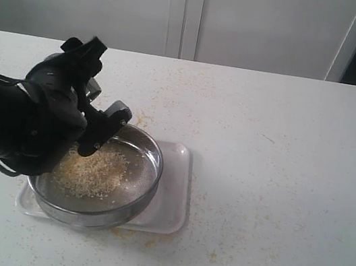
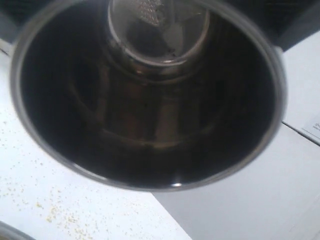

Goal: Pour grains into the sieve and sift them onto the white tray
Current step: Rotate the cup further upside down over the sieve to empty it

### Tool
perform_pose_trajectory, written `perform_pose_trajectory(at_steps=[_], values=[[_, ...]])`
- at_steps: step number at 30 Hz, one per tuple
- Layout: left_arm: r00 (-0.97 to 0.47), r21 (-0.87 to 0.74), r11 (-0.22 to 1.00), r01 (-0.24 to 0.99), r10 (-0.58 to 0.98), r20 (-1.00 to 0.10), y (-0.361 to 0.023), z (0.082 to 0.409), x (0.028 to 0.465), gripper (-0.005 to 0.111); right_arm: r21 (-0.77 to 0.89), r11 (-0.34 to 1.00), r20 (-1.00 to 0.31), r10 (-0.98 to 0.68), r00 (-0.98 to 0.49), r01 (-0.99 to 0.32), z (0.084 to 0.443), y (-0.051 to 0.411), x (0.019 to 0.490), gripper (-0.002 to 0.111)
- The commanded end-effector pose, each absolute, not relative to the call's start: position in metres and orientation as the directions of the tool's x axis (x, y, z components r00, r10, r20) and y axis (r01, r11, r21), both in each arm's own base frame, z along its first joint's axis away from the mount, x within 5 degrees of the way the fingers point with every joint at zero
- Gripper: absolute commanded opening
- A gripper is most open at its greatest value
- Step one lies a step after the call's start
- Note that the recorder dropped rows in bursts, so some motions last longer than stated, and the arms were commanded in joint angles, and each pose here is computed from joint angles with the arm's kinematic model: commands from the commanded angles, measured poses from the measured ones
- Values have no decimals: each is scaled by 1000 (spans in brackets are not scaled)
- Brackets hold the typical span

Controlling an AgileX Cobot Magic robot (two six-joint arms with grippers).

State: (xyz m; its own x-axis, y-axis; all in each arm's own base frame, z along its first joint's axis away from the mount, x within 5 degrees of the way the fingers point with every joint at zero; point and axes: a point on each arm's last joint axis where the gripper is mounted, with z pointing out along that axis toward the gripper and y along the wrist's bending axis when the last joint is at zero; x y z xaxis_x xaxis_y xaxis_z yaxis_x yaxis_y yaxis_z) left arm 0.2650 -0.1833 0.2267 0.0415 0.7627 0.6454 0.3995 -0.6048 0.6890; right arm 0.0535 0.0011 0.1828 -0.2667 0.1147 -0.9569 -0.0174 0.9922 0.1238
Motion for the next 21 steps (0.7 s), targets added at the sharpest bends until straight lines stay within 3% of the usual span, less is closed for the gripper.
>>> perform_pose_trajectory(at_steps=[1,14,21], values=[[80,691,-638,340,752,655,-190,231,266,0,124,992,-961,117,-251,-12,183,1,54,0],[116,614,-722,319,673,731,-190,232,266,0,124,992,-961,117,-251,-12,183,1,54,0],[47,607,-720,336,657,753,-185,236,266,0,124,992,-961,117,-251,-12,183,1,54,0]])
